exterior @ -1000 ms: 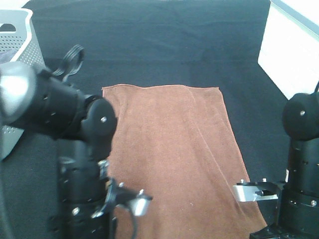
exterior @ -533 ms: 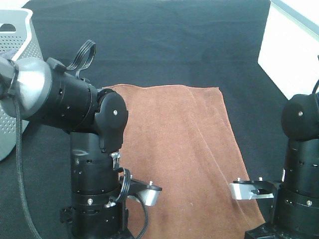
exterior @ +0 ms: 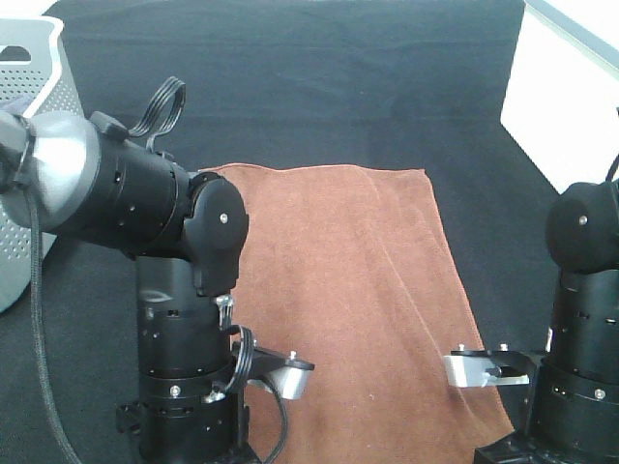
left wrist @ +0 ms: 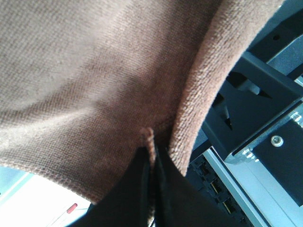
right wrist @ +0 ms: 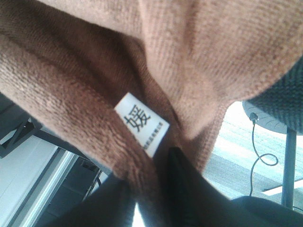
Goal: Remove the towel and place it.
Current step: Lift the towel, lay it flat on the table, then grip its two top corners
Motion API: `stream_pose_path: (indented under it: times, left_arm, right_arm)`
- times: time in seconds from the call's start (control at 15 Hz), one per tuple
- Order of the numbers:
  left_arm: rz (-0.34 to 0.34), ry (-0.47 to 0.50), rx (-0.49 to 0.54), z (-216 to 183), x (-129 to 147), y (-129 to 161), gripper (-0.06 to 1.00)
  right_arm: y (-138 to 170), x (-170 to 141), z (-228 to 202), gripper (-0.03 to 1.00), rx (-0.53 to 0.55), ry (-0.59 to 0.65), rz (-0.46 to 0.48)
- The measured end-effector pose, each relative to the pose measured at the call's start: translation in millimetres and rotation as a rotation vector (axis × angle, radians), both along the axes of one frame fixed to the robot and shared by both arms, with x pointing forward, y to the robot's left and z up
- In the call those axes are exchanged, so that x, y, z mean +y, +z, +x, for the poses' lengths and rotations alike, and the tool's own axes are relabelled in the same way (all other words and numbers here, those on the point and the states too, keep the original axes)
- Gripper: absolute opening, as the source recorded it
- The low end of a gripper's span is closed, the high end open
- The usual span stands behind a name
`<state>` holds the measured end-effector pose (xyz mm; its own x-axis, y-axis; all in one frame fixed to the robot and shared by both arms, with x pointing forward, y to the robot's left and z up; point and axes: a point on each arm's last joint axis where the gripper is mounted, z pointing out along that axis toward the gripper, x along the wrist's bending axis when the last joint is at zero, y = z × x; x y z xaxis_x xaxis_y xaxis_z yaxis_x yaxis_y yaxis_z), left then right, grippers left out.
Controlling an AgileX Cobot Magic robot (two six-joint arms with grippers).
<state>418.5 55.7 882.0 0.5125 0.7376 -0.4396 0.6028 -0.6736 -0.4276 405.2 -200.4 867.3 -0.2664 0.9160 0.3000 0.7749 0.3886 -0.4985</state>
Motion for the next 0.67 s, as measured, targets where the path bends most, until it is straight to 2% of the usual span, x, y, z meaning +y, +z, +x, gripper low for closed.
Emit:
stream_pose_path:
  times: [0.2, 0.33, 0.67]
  left_arm:
    - [0.004, 0.007, 0.0, 0.0, -0.1, 0.3, 0.01]
    - [0.001, 0.011, 0.003, -0.5, -0.8, 0.5, 0.09]
    - [0.036, 0.084, 0.017, -1.1, -2.4, 1.1, 0.57]
  right_arm:
    - [0.1, 0.6, 0.0, 0.27, 0.001, -0.006, 0.004]
    - [0.2, 1.2, 0.0, 0.3, 0.002, -0.014, 0.007]
    - [0.7, 4.0, 0.0, 0.54, 0.008, -0.047, 0.021]
